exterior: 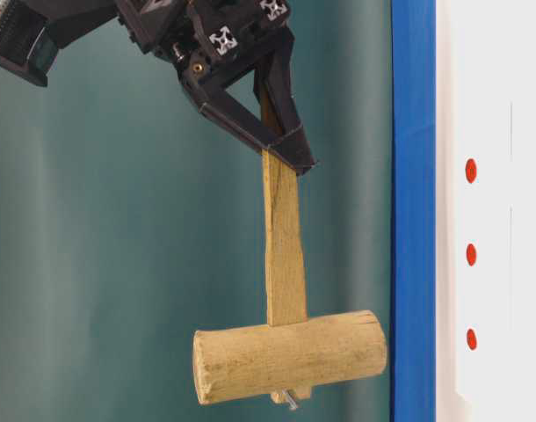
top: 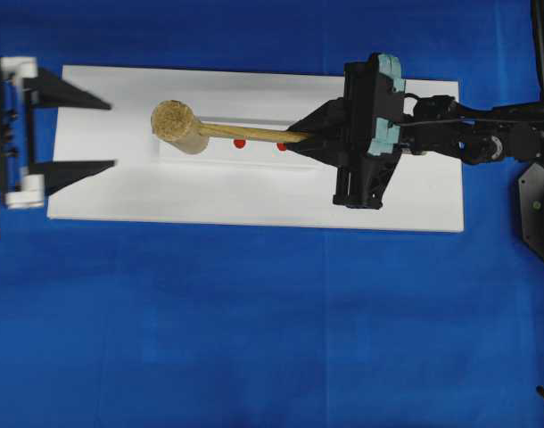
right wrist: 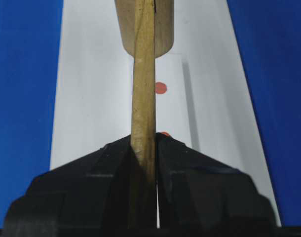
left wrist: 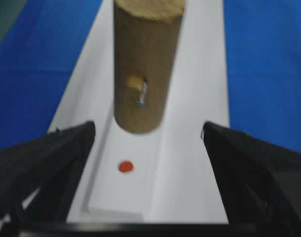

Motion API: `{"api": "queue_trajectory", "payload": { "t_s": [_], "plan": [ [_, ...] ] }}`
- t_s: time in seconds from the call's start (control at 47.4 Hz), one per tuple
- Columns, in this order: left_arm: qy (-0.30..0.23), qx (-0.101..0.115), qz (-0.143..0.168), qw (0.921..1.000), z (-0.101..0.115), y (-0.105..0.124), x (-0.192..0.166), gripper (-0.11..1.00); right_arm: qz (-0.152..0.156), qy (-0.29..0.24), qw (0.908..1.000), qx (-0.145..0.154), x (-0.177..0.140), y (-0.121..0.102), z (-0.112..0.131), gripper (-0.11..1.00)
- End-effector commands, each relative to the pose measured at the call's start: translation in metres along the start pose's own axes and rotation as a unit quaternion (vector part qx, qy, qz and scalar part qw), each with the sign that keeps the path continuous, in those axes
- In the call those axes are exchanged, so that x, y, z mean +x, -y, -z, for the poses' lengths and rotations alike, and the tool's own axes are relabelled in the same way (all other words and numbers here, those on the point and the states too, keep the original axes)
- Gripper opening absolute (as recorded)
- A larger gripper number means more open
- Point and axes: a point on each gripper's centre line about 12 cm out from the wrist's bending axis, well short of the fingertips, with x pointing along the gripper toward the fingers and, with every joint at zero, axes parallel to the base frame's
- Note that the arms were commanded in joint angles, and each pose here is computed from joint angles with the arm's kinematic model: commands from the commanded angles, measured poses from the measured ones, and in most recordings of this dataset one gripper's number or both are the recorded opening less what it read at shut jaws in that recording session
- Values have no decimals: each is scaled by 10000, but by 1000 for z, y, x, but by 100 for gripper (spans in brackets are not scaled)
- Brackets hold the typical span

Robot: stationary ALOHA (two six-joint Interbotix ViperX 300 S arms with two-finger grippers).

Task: Hit the mark with a hammer.
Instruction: 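Move the left gripper in and grasp the mallet head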

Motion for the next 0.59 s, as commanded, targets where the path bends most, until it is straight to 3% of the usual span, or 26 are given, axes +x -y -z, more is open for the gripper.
{"api": "queue_trajectory", "payload": {
  "t_s": [0.0,0.295,0.57],
  "plan": [
    [63,-8,-70,10000,-11,-4,17,88,-5,244,9997,3,-3,-1,-17,3],
    [-151,92,-48,9998,-23,-6,71,89,-6,252,9997,4,-3,-1,-18,3],
    [-143,87,-42,9999,-30,-6,90,90,-1,251,9997,-12,-3,-1,-17,3]
  ]
}}
